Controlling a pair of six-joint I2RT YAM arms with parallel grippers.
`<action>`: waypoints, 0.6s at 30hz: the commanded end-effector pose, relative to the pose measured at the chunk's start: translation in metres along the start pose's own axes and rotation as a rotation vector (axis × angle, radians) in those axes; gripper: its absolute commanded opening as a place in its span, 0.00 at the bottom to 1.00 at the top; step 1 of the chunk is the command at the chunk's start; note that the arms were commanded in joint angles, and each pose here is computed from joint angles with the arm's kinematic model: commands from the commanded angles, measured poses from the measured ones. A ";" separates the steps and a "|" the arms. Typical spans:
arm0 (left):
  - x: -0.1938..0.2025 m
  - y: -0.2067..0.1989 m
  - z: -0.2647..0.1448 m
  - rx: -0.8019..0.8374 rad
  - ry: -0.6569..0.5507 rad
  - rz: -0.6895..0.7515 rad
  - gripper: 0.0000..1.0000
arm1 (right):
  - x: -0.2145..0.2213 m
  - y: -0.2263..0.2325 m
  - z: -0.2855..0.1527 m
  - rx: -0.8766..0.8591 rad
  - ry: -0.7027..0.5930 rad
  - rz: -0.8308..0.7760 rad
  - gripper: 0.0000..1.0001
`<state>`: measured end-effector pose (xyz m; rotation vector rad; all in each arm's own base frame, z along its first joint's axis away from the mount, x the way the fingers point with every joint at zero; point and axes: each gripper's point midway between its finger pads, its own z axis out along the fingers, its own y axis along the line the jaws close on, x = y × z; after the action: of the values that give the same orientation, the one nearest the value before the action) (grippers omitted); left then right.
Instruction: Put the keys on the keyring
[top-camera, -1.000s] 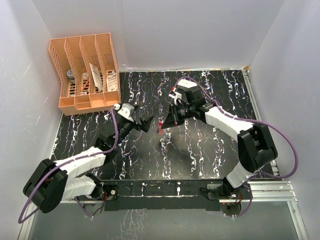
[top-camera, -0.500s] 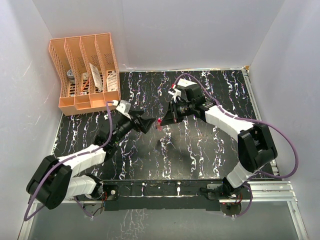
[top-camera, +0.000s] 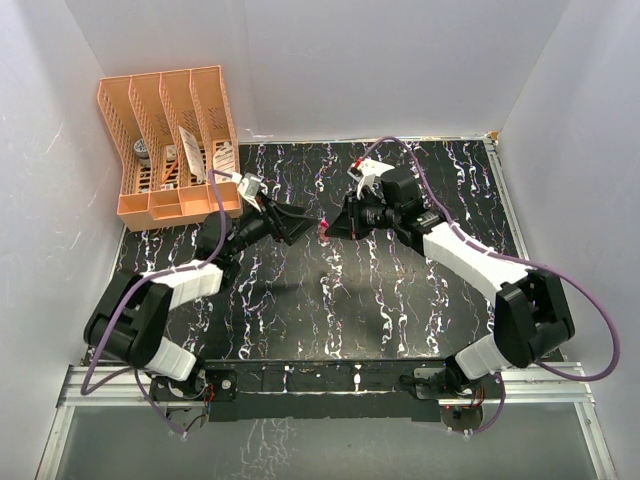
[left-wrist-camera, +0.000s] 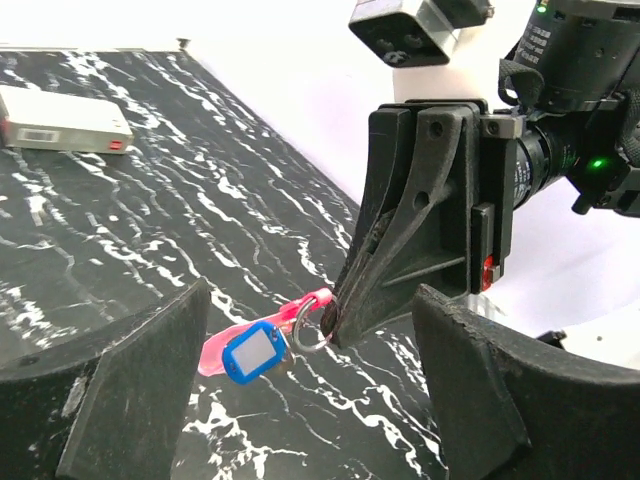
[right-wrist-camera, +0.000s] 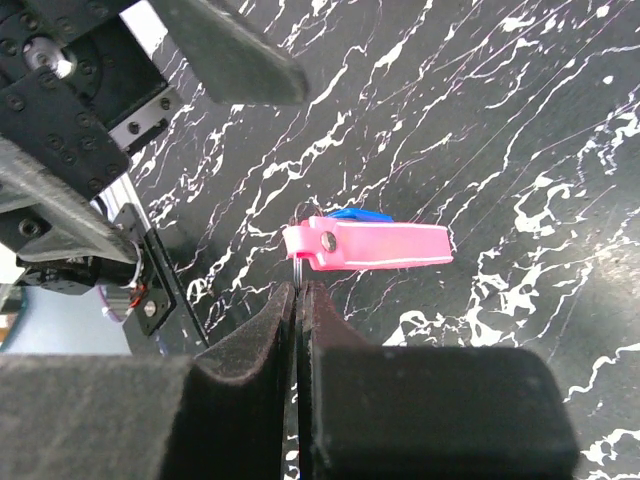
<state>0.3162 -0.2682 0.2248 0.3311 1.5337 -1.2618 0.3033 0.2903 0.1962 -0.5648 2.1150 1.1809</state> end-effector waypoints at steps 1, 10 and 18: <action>-0.010 -0.027 0.018 0.197 0.029 -0.041 0.79 | -0.031 0.009 -0.008 0.030 -0.153 -0.133 0.00; -0.007 -0.030 0.021 0.344 0.030 -0.093 0.62 | -0.036 0.011 -0.015 0.046 -0.181 -0.158 0.00; -0.005 -0.028 0.015 0.382 0.005 -0.081 0.60 | -0.039 0.020 -0.015 0.009 -0.179 -0.164 0.00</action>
<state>0.3159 -0.2936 0.2158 0.4175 1.4979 -1.6174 0.3105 0.2849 0.2080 -0.5584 2.0192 1.0743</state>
